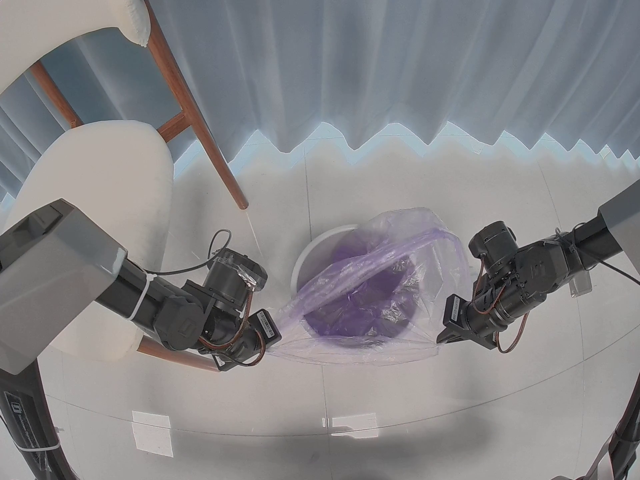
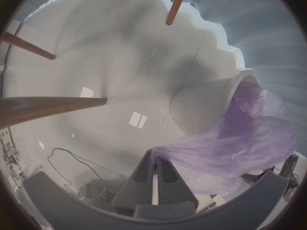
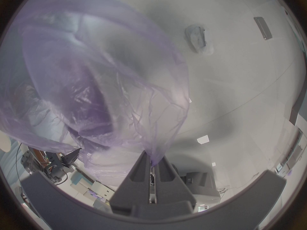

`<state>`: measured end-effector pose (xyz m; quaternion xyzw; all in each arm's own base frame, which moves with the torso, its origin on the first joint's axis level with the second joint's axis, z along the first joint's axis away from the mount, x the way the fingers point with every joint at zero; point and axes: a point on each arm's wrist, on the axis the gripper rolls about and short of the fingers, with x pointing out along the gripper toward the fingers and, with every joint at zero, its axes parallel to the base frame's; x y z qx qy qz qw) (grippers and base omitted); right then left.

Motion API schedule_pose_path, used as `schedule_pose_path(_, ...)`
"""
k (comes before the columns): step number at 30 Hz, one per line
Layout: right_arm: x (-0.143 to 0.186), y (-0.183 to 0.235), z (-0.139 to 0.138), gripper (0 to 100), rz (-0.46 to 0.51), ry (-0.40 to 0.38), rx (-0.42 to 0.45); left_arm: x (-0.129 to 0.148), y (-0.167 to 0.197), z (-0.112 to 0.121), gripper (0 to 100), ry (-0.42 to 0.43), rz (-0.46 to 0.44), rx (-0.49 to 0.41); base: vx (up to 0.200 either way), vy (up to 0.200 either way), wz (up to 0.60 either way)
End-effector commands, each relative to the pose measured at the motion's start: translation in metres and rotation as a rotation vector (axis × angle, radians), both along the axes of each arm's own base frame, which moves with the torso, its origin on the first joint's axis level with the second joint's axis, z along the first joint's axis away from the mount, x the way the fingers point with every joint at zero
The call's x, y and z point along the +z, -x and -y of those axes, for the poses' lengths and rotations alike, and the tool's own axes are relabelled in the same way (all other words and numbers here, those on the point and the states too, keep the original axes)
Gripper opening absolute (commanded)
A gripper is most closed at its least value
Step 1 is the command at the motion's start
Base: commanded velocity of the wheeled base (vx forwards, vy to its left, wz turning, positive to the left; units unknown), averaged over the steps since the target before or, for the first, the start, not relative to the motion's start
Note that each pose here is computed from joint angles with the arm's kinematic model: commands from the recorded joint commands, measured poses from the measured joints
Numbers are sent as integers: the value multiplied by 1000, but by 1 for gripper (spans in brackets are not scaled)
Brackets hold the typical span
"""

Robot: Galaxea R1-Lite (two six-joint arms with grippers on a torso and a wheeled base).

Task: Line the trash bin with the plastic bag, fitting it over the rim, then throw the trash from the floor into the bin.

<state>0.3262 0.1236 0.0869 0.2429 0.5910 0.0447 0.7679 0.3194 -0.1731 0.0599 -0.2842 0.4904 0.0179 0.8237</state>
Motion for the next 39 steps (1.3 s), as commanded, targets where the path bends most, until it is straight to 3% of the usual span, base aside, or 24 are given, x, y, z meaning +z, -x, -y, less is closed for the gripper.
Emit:
schedule_pose_path(1,-17,6,-4,0,-4,31,10,-19,0,5,0,-53,-11,-15,0,0,0)
schedule_pose_path(8,-37,-6,-5,0,16,93,-22,-33,-17,5,0,-60,82,6,0,0,0)
schedule_pose_path(12,-41,-9,-3,0,13,96,-32,-35,-23,-2,0,-77,89,24,0,0,0)
schedule_pose_path(17,-40,-19,0,0,89,66,-62,-28,-32,-6,0,-58,118,59,0,0,0)
schedule_pose_path(27,-23,-19,0,0,128,22,-93,-16,-37,-3,0,15,209,91,0,0,0)
schedule_pose_path(28,-23,-19,0,100,128,22,-93,-16,-37,-3,100,15,209,91,0,0,0)
schedule_pose_path(32,-7,14,-6,100,133,22,-38,10,-10,-3,100,47,233,59,0,0,0)
schedule_pose_path(38,2,37,-1,100,143,30,-7,17,23,-5,100,9,227,-15,0,0,0)
schedule_pose_path(39,10,48,0,100,175,21,15,27,36,-8,100,6,264,-50,0,0,0)
